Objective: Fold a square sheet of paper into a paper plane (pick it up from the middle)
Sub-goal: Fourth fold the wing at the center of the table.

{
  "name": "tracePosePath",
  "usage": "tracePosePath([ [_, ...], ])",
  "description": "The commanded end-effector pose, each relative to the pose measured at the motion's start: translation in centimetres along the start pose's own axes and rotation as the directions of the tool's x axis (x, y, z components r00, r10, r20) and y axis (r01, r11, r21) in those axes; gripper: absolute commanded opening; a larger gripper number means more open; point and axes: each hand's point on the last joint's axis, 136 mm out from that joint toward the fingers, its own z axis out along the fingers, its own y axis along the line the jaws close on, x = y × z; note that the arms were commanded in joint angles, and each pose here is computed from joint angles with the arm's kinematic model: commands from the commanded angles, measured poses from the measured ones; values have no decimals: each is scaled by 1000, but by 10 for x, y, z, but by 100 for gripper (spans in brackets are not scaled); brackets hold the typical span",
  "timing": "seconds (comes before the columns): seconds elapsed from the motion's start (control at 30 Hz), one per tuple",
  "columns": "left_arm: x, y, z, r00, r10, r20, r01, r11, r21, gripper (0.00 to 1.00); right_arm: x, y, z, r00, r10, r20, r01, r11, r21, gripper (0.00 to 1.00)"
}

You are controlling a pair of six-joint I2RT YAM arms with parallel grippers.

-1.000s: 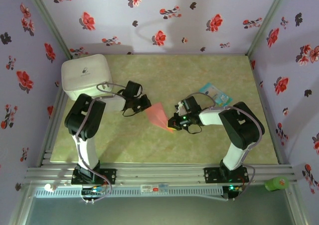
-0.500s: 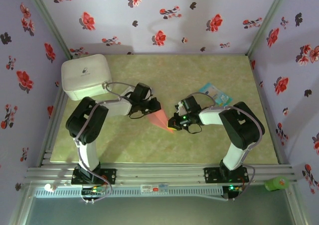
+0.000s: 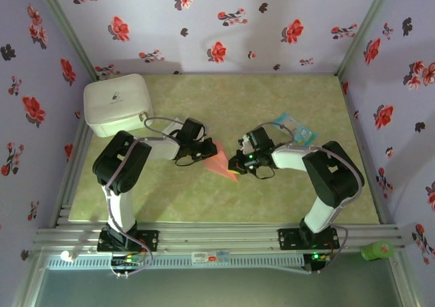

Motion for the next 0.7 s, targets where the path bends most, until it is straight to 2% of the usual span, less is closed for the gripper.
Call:
tracePosePath([
  [0.0, 21, 38, 5, 998, -35, -54, 28, 993, -114, 9, -12, 15, 6, 1000, 2, 5, -2, 1000, -14, 3],
  [0.13, 20, 37, 5, 998, -33, -52, 27, 993, -112, 9, -12, 1, 22, 999, 32, -19, -31, 999, 22, 3],
  [0.3, 19, 38, 6, 998, -40, -52, 34, 993, -113, 9, 8, -26, 27, 997, 60, -55, -56, 996, 70, 4],
  [0.6, 18, 45, 3, 997, -57, -46, 51, 992, -118, 8, 39, -32, -1, 996, 61, -65, -58, 997, 53, 7],
  [0.67, 18, 43, 3, 997, -59, -48, 53, 993, -109, 8, 40, -30, -10, 998, 53, -40, -51, 997, 51, 8],
])
